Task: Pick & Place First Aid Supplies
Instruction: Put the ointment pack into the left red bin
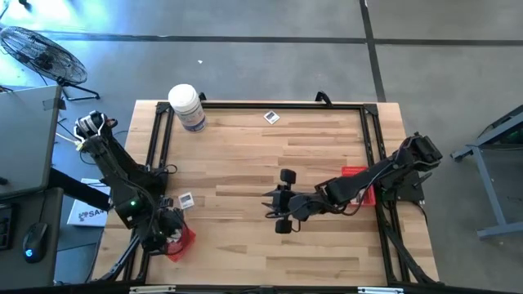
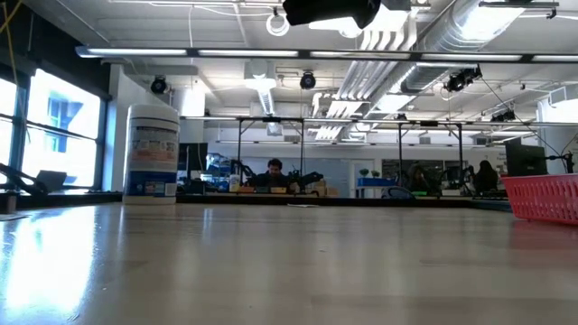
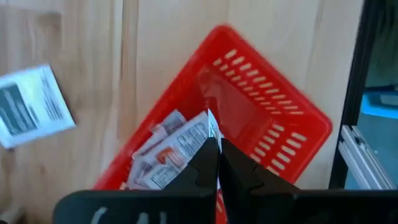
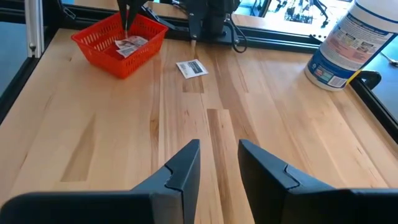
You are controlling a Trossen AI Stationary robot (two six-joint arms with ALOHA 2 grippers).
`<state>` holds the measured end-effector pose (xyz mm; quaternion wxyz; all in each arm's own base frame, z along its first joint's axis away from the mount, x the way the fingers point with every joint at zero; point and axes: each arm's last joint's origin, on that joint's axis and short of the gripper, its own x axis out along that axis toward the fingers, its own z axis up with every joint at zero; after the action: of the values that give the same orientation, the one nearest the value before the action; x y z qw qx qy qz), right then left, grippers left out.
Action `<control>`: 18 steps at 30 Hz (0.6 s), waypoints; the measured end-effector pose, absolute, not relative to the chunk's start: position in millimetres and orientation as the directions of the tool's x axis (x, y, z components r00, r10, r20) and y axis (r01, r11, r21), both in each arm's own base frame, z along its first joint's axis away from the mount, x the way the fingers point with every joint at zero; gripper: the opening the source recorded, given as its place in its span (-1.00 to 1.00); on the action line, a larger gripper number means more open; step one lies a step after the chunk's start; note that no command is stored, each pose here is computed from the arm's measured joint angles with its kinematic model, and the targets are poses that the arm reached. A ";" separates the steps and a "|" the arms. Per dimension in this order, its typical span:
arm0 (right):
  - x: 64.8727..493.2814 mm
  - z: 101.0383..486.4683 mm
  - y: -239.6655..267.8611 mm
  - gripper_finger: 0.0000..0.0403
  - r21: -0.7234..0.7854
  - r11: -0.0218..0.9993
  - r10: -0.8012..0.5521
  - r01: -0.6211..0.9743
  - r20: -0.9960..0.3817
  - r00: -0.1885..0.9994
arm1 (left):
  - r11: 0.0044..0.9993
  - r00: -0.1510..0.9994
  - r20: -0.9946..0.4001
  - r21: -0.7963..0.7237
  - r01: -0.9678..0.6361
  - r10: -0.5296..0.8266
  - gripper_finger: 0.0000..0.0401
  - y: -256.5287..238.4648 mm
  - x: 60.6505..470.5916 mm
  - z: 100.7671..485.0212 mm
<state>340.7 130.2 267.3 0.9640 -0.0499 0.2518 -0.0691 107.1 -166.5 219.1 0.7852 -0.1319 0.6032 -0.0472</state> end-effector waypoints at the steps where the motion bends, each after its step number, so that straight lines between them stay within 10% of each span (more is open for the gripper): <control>1: 340.7 267.3 130.0 -0.49 -0.131 0.985 -0.159 0.108 -0.479 0.864 | 0.957 0.255 -0.937 -0.271 -0.101 -0.239 -0.99 -166.3 106.4 216.7; 18: 342.0 267.3 126.6 -0.49 -0.129 0.985 -0.162 0.114 -0.480 0.862 | 0.933 0.164 -0.965 -0.242 -0.268 -0.204 -0.97 -157.5 99.0 194.7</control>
<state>342.0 126.6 267.3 0.9637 -0.0479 0.2526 -0.0717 99.0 -157.5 194.7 0.7406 -0.1824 0.6464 0.0217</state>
